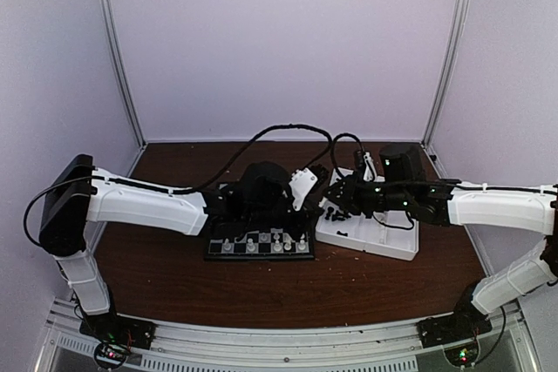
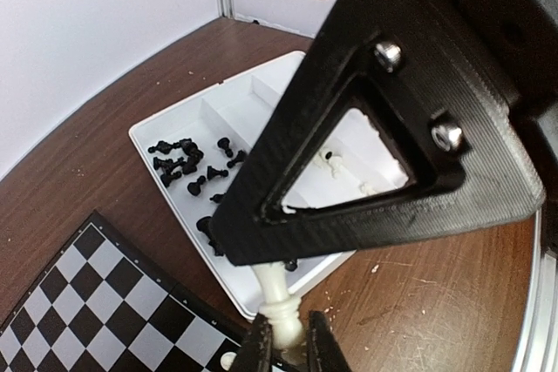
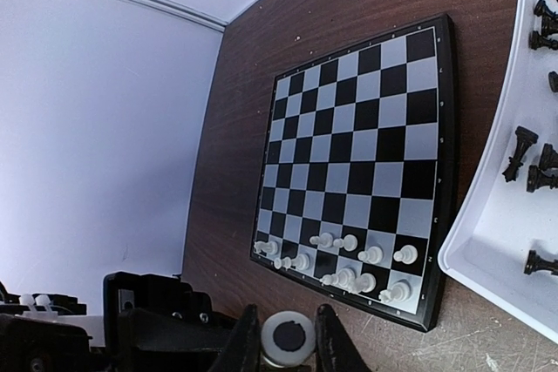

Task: Set up the chess pieces on the board
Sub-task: Pick up the chess piece from the storage box, then place the chess piece on the chessboard.

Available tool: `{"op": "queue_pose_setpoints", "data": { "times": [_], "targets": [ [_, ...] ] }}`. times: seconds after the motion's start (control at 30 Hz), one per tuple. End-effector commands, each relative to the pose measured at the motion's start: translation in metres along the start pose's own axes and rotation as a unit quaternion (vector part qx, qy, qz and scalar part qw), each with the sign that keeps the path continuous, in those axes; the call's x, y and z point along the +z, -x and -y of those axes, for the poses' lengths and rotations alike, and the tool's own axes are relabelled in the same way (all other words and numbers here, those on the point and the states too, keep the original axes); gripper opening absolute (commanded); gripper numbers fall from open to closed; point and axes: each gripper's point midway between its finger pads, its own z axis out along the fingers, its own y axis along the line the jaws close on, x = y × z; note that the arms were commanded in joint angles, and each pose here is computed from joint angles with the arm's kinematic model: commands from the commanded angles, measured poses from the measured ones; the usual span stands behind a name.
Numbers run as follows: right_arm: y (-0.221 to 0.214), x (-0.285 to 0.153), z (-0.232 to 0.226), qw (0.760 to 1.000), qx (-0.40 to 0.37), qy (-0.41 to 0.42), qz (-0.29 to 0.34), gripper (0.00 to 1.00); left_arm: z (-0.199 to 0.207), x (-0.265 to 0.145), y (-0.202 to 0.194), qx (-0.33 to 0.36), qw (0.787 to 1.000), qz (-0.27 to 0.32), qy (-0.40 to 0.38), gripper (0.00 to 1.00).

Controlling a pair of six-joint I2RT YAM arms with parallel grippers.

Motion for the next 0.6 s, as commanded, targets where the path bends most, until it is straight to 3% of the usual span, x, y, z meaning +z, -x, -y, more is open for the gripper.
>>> {"op": "queue_pose_setpoints", "data": {
  "times": [0.0,0.27,0.57],
  "targets": [
    [-0.006,0.001,0.002,1.000,-0.003,-0.001,0.000,0.23,-0.006,0.002,0.018,0.012,0.999,0.027,0.016,0.00],
    [0.007,-0.025,0.010,0.995,-0.077,-0.049,0.040,0.65,-0.012,-0.021,0.007,0.013,1.000,0.001,0.028,0.00],
    [0.023,-0.059,0.008,0.979,-0.166,-0.076,0.088,0.71,-0.026,-0.088,-0.030,-0.004,0.992,-0.111,0.057,0.00]
  ]
}}
